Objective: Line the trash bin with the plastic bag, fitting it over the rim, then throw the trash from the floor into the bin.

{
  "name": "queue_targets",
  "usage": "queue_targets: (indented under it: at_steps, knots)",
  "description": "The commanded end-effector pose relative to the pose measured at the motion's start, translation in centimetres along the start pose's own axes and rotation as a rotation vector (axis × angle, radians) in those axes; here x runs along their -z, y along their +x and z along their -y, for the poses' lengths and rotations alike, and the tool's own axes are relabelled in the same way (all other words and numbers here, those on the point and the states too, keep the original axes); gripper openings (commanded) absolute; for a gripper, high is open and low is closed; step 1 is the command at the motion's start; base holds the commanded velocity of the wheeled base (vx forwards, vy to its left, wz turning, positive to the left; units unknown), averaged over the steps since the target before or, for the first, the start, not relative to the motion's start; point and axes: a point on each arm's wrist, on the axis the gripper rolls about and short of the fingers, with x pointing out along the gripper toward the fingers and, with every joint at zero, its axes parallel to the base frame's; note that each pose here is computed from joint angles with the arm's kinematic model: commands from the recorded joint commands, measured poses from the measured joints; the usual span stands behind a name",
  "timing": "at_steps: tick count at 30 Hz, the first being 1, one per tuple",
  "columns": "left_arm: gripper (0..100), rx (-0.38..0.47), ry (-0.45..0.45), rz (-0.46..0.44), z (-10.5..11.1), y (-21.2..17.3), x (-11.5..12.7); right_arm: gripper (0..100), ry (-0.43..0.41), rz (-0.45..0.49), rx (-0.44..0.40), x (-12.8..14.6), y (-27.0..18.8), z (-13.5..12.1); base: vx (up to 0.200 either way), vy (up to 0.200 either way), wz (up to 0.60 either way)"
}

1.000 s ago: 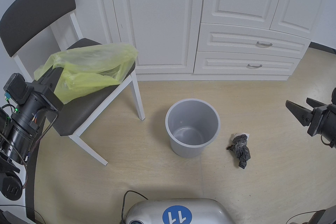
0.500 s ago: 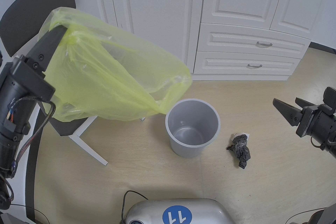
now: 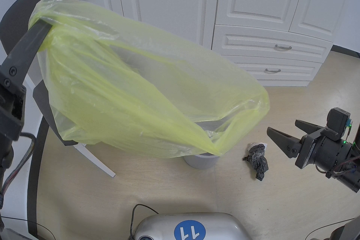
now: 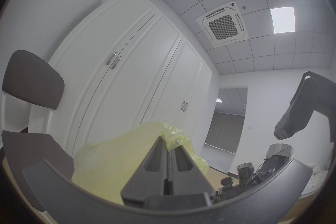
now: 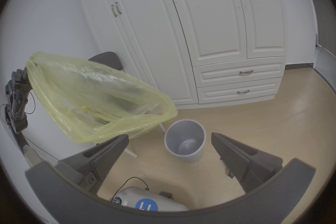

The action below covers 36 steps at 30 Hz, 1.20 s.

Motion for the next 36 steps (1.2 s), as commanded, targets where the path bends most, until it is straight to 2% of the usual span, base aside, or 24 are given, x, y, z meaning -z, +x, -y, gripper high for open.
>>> queue_targets:
  at_steps: [1,8,19,25,36]
  knots:
    - [0,0.027,-0.024,0.0,0.4,-0.3,-0.1,100,-0.006,-0.037,-0.003,0.7,0.9,-0.4,0.0,0.0,0.0]
    - [0,0.066,-0.048,-0.02,1.0,-0.6,0.3,100,0.02,0.019,-0.014,0.1,0.8,-0.5,0.0,0.0,0.0]
    - [0,0.123,-0.083,-0.057,1.9,-1.1,1.0,100,0.062,-0.006,-0.006,0.6,1.7,-0.6,0.0,0.0,0.0]
    - [0,0.144,-0.094,-0.073,2.3,-1.2,1.3,100,0.083,0.016,-0.006,0.7,2.4,-0.7,0.0,0.0,0.0]
    - [0,0.18,-0.099,-0.055,2.3,-1.6,0.8,100,0.086,-0.005,0.053,1.5,4.3,0.1,0.0,0.0,0.0]
